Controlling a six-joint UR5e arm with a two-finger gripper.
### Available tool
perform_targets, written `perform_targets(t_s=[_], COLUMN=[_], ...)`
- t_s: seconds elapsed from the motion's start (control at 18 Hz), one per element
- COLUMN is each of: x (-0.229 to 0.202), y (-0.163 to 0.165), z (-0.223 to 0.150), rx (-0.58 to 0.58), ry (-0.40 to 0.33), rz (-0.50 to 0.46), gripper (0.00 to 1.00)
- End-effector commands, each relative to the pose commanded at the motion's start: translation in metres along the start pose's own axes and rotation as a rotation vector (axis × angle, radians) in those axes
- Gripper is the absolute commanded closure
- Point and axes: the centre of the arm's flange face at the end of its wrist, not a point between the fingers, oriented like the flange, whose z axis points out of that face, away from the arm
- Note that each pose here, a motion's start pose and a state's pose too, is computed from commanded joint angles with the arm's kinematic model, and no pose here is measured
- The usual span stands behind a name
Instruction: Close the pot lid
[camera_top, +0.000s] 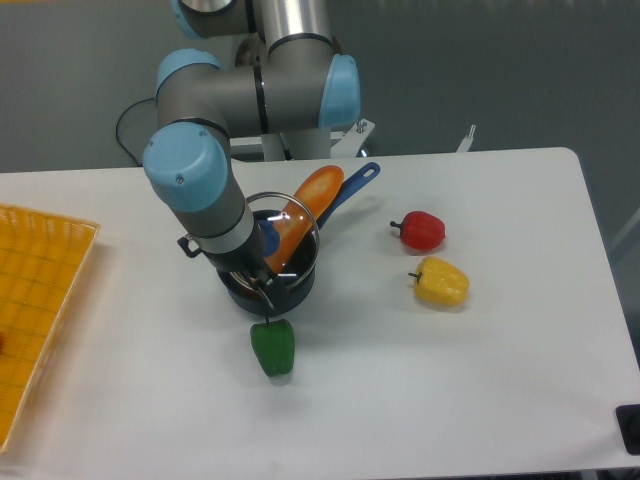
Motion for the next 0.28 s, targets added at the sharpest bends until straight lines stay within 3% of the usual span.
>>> perform_targets(t_s=[0.28], x=[0.0021], y=[0.0002], z=[0.001], rx=[0.006], ry=[0.008], rz=[0.0], gripper=[0.0])
